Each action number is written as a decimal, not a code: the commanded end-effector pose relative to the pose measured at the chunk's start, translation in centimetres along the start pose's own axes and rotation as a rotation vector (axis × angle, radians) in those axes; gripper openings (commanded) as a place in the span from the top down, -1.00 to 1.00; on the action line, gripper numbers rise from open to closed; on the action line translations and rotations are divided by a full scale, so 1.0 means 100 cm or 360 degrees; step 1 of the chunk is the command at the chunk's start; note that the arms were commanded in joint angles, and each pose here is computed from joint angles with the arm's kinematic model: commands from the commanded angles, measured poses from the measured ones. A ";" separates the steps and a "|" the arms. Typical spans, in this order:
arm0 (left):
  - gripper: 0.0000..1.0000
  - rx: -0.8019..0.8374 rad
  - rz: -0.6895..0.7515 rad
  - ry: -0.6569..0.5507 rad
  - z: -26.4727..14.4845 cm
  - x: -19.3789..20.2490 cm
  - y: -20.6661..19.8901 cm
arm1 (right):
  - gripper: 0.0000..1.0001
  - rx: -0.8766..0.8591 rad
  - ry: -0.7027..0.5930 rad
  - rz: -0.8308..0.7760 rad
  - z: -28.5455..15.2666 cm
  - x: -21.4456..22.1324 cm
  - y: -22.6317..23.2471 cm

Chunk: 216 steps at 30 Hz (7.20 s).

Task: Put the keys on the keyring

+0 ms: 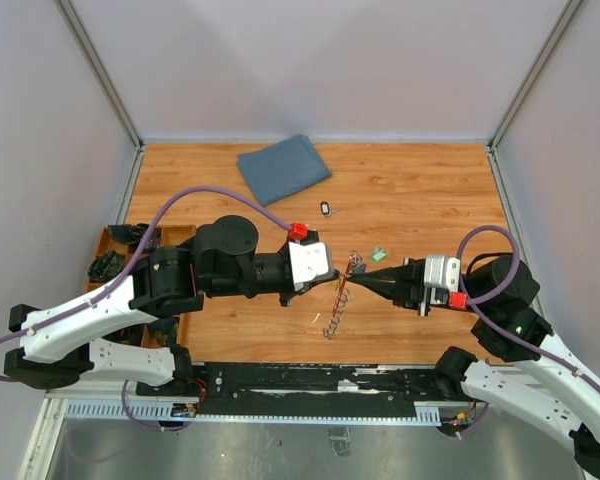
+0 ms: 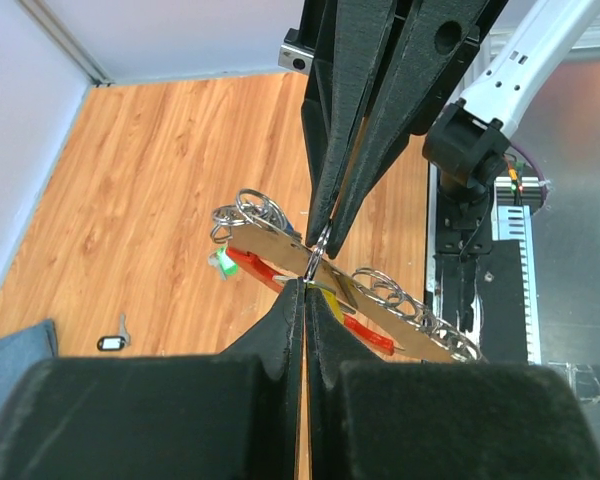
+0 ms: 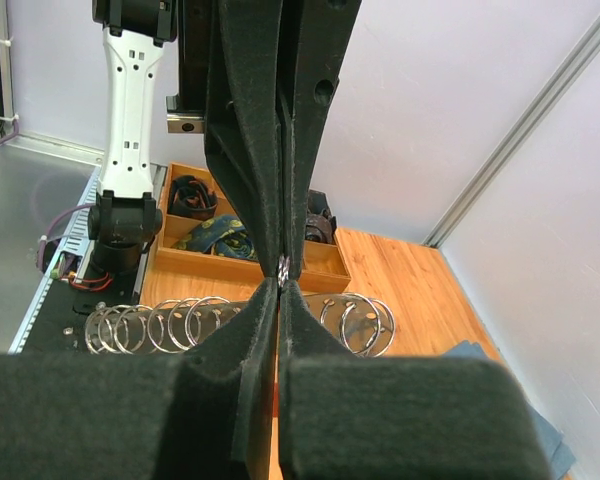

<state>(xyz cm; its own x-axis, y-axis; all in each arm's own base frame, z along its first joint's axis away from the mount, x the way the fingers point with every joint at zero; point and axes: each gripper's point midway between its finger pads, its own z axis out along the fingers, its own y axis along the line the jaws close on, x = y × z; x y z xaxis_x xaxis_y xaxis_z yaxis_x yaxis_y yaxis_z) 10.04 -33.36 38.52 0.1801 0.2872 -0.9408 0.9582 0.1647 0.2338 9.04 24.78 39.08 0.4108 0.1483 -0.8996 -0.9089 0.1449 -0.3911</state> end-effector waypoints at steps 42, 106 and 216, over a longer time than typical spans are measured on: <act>0.35 -0.0104 -0.0048 -0.0241 -0.016 -0.028 0.008 | 0.99 0.0143 -0.0126 -0.0102 -0.003 -0.034 -0.019; -0.03 -0.1263 -0.1073 0.0066 -0.060 0.169 0.161 | 0.05 0.1311 0.1488 0.1459 -0.112 0.276 -0.018; -0.99 -0.1848 -0.1455 -0.0007 -0.171 0.222 0.124 | -0.97 0.2007 0.1308 0.0512 -0.231 0.128 -0.062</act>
